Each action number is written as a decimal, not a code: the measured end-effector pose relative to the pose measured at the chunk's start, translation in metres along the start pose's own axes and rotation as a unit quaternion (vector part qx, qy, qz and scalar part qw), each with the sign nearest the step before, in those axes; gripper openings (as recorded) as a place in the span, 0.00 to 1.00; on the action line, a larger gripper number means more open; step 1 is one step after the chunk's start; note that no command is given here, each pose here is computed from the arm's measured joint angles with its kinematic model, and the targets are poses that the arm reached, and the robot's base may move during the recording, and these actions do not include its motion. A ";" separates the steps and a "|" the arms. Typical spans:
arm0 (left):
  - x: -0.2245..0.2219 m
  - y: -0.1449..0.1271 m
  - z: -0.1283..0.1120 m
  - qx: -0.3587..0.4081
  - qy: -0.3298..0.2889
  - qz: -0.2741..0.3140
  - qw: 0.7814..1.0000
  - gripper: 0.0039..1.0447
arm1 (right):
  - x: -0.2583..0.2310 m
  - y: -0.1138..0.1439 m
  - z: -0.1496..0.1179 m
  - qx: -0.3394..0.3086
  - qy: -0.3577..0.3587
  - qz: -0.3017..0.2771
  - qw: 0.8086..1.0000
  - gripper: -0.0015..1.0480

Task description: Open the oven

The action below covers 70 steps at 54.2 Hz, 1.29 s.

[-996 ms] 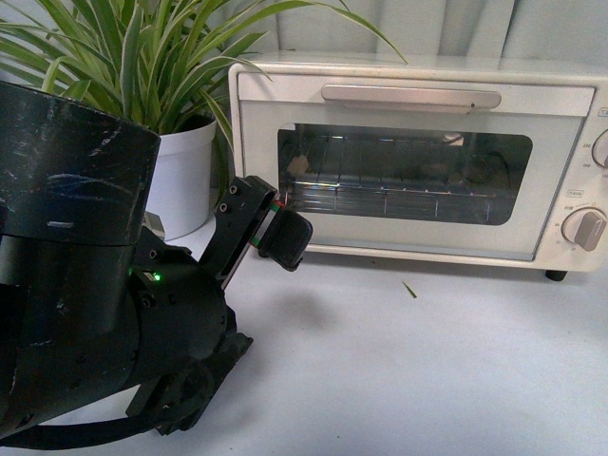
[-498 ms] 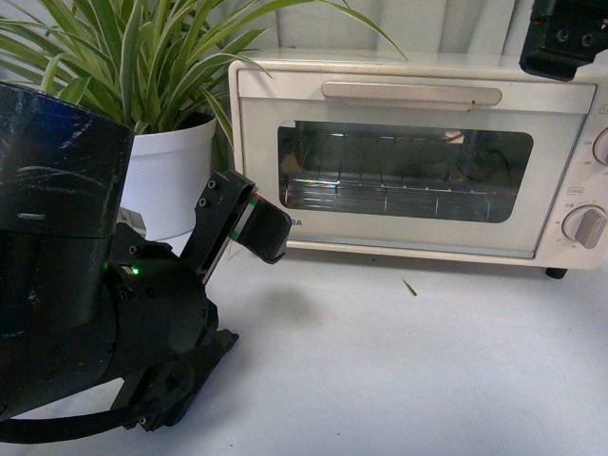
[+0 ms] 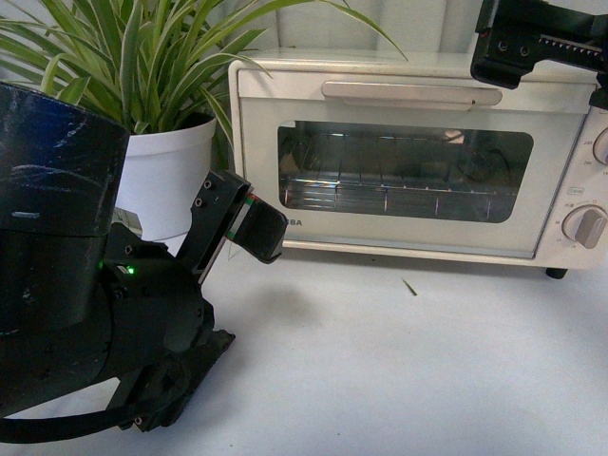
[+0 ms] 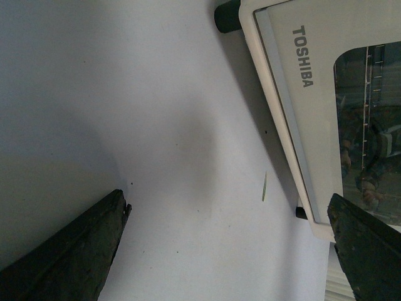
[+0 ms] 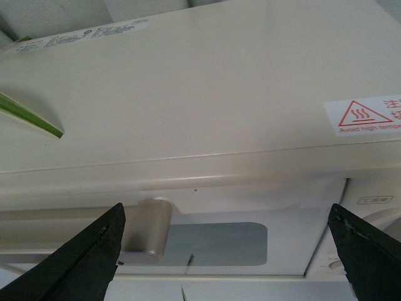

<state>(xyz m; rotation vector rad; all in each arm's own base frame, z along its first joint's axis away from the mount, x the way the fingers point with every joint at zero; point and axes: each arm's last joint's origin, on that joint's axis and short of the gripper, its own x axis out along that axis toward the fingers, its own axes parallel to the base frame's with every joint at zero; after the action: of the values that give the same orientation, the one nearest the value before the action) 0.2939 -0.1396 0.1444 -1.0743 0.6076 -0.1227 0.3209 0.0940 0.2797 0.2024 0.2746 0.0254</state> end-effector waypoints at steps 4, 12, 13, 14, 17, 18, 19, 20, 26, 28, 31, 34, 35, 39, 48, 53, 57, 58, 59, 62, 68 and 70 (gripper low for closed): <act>0.000 0.000 0.000 0.000 0.000 0.000 1.000 0.94 | 0.003 0.003 0.000 0.001 0.006 0.001 1.000 0.91; 0.000 0.001 0.002 -0.001 0.000 0.002 1.000 0.94 | 0.007 0.005 -0.002 -0.001 0.015 -0.004 1.000 0.91; 0.000 0.001 0.002 -0.001 0.001 0.002 1.000 0.94 | 0.007 0.006 -0.002 -0.001 0.017 -0.005 1.000 0.91; 0.000 0.001 0.002 -0.001 0.001 0.002 1.000 0.94 | 0.007 0.006 -0.002 -0.002 0.018 -0.006 1.000 0.91; 0.000 0.001 0.002 -0.001 0.001 0.001 1.000 0.94 | 0.007 0.006 -0.001 -0.003 0.022 -0.006 1.000 0.91; 0.000 0.001 0.002 -0.001 0.001 0.002 1.000 0.94 | 0.007 0.007 -0.002 -0.004 0.023 -0.006 1.000 0.91; 0.000 0.001 0.002 -0.001 0.001 0.002 1.000 0.94 | 0.007 0.007 -0.002 -0.005 0.025 -0.006 1.000 0.91; 0.000 0.001 0.002 -0.001 0.001 0.002 1.000 0.94 | 0.007 0.007 -0.002 -0.007 0.028 -0.006 1.000 0.91; 0.000 0.002 0.003 -0.002 0.000 0.002 1.000 0.94 | 0.006 0.009 -0.004 -0.017 0.041 0.004 0.999 0.91; -0.001 0.002 0.003 -0.002 0.000 0.003 1.000 0.94 | 0.006 0.009 -0.005 -0.022 0.044 0.008 0.999 0.91; -0.001 0.002 0.004 -0.003 -0.001 0.003 1.000 0.94 | 0.004 0.010 -0.007 -0.028 0.047 0.013 0.998 0.91; -0.001 0.002 0.004 -0.003 -0.001 0.003 1.000 0.94 | 0.001 0.009 -0.010 -0.034 0.048 0.021 0.998 0.91; -0.001 0.002 0.004 -0.003 -0.001 0.003 1.000 0.94 | 0.000 0.009 -0.012 -0.036 0.047 0.024 0.998 0.91; -0.001 0.003 0.005 -0.004 -0.002 0.004 1.000 0.94 | -0.007 0.006 -0.019 -0.040 0.048 0.034 0.997 0.91; -0.001 0.003 0.005 -0.004 -0.002 0.004 1.000 0.94 | -0.020 0.001 -0.035 -0.041 0.052 0.054 0.996 0.91; -0.001 0.003 0.005 -0.004 -0.002 0.004 1.000 0.94 | -0.029 -0.002 -0.051 -0.043 0.062 0.065 0.995 0.91; -0.001 0.003 0.004 -0.004 -0.002 0.004 1.000 0.94 | -0.035 -0.003 -0.064 -0.042 0.075 0.081 0.993 0.91; -0.001 0.003 0.004 -0.004 -0.002 0.004 1.000 0.94 | -0.036 -0.003 -0.068 -0.043 0.079 0.086 0.992 0.91; -0.001 0.003 0.004 -0.004 -0.001 0.003 1.000 0.94 | -0.037 -0.004 -0.071 -0.044 0.083 0.089 0.992 0.91; -0.001 0.003 0.003 -0.003 -0.001 0.003 1.000 0.94 | -0.039 -0.005 -0.080 -0.047 0.093 0.099 0.990 0.91; -0.002 0.003 0.002 0.000 0.000 0.003 1.000 0.94 | -0.044 -0.006 -0.087 -0.042 0.108 0.116 0.986 0.91; -0.002 0.003 0.002 0.001 0.001 0.003 1.000 0.94 | -0.046 -0.008 -0.087 -0.035 0.111 0.120 0.986 0.91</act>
<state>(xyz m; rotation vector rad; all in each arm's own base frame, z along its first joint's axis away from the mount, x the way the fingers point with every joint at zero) 0.2929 -0.1363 0.1432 -1.0698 0.6132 -0.1189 0.2525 0.1012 0.2081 0.1620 0.4690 0.2967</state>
